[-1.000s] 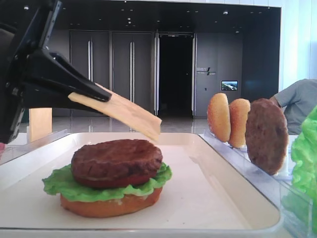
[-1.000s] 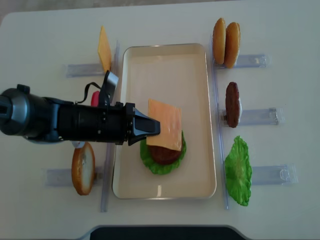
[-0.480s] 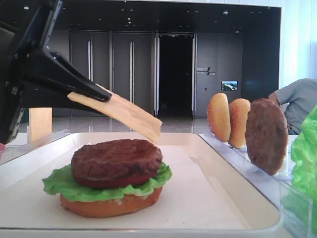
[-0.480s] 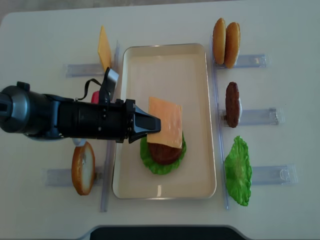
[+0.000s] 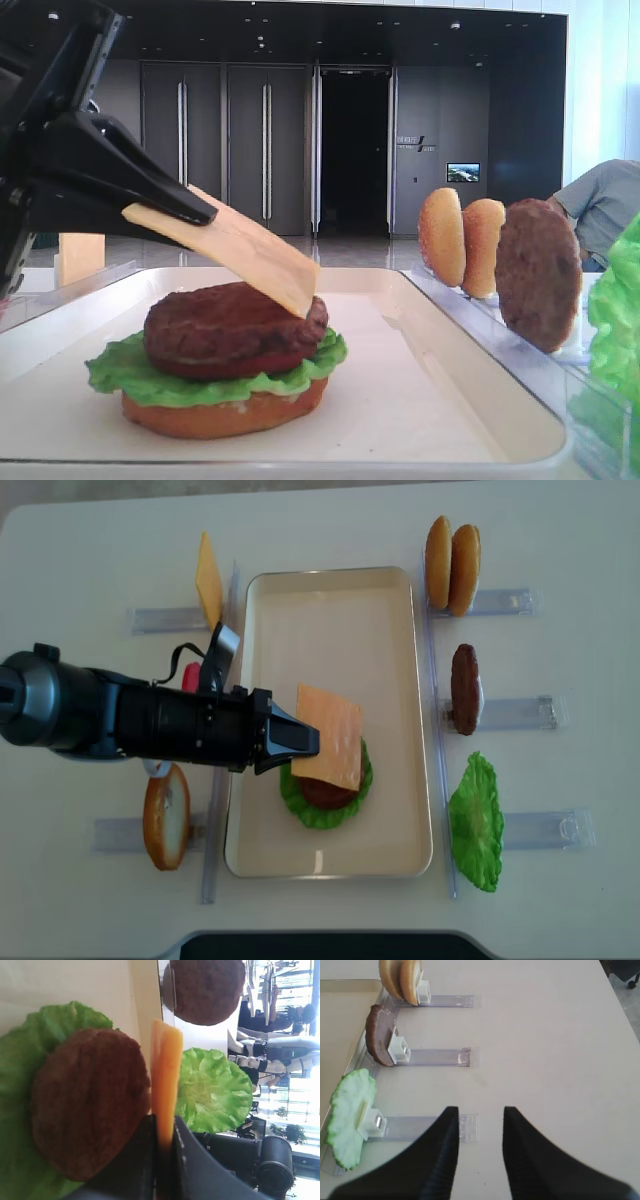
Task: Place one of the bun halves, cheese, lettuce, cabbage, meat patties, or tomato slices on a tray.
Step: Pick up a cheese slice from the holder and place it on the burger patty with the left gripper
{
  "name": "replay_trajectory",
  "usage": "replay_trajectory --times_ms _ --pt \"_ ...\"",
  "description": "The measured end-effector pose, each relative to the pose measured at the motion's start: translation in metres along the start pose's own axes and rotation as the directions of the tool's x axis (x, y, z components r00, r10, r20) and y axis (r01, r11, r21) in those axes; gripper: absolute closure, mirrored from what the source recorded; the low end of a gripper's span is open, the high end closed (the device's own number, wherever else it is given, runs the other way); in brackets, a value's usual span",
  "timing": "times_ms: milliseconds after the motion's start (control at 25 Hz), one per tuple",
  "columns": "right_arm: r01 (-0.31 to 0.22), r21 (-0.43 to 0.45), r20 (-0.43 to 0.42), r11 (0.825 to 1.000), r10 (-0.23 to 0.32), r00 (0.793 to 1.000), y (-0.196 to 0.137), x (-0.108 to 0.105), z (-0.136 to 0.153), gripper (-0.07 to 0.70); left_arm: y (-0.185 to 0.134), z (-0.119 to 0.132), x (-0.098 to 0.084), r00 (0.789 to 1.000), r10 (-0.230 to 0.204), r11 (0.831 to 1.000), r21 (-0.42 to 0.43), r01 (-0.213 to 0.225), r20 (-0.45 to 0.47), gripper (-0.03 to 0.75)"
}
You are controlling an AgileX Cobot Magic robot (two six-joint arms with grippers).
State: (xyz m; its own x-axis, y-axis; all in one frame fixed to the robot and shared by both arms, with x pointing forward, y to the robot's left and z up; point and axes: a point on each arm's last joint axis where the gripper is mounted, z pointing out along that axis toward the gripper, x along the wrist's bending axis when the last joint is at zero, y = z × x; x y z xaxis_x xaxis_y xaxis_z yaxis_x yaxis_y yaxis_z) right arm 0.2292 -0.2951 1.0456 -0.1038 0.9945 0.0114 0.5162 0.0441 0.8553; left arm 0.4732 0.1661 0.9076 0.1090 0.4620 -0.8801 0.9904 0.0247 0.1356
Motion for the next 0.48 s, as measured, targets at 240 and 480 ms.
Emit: replay_trajectory --times_ms 240,480 --pt "0.000 0.000 0.000 1.000 0.000 1.000 0.0000 0.0000 0.0000 0.390 -0.0002 0.0000 0.0004 1.000 -0.001 1.000 0.002 0.001 -0.004 0.685" --pt "0.000 0.000 0.000 1.000 0.000 1.000 0.0000 0.0000 0.0000 0.390 -0.0027 -0.0001 0.0014 1.000 0.017 0.999 0.030 -0.017 -0.015 0.593"
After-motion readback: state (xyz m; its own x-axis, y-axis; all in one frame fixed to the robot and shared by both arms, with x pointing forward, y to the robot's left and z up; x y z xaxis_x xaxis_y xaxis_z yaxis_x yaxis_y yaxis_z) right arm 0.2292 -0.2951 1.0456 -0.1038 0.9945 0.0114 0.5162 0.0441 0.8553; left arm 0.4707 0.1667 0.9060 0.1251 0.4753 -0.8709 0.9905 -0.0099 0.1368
